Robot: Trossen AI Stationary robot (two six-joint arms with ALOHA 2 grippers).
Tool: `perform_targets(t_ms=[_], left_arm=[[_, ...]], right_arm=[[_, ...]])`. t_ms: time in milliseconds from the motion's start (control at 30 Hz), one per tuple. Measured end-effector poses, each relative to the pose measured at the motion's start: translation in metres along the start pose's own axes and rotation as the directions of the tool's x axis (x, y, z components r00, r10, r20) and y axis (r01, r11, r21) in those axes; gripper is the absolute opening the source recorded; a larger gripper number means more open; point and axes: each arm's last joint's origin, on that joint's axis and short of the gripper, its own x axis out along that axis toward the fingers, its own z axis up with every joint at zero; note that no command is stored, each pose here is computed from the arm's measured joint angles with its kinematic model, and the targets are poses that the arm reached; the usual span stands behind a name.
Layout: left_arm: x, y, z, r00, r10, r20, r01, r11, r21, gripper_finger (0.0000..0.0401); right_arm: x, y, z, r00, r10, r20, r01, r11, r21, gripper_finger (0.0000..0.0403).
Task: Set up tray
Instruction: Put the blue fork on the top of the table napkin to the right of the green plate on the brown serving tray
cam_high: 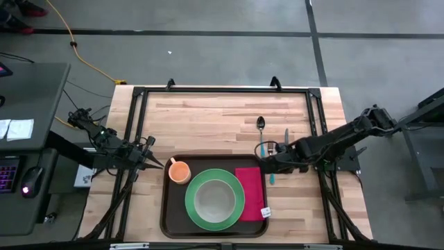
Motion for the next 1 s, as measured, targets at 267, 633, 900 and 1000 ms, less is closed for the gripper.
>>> perform_targets(t_ms=[267, 633, 900, 1000], left_arm=[[0.000, 0.000, -0.001, 1.000, 0.000, -0.005, 0.000, 1.000, 0.001, 0.0072], [0.000, 0.000, -0.001, 1.000, 0.003, -0.014, -0.003, 1.000, 0.003, 0.0072], [0.000, 0.000, -0.001, 1.000, 0.009, -0.015, -0.009, 1.000, 0.004, 0.0072], [0.000, 0.000, -0.002, 1.000, 0.008, -0.018, -0.008, 1.000, 0.004, 0.0072]], right_arm=[[-0.003, -0.006, 0.012, 0.997, -0.072, 0.026, 0.072, 0.997, 0.002, 0.0024], [-0.037, -0.025, 0.042, 0.987, -0.023, 0.160, 0.022, 1.000, 0.008, 0.0024], [-0.049, -0.029, 0.062, 0.981, 0.035, 0.191, -0.034, 0.999, -0.008, 0.0021], [-0.049, -0.026, 0.067, 0.982, 0.058, 0.179, -0.055, 0.998, -0.023, 0.0020]])
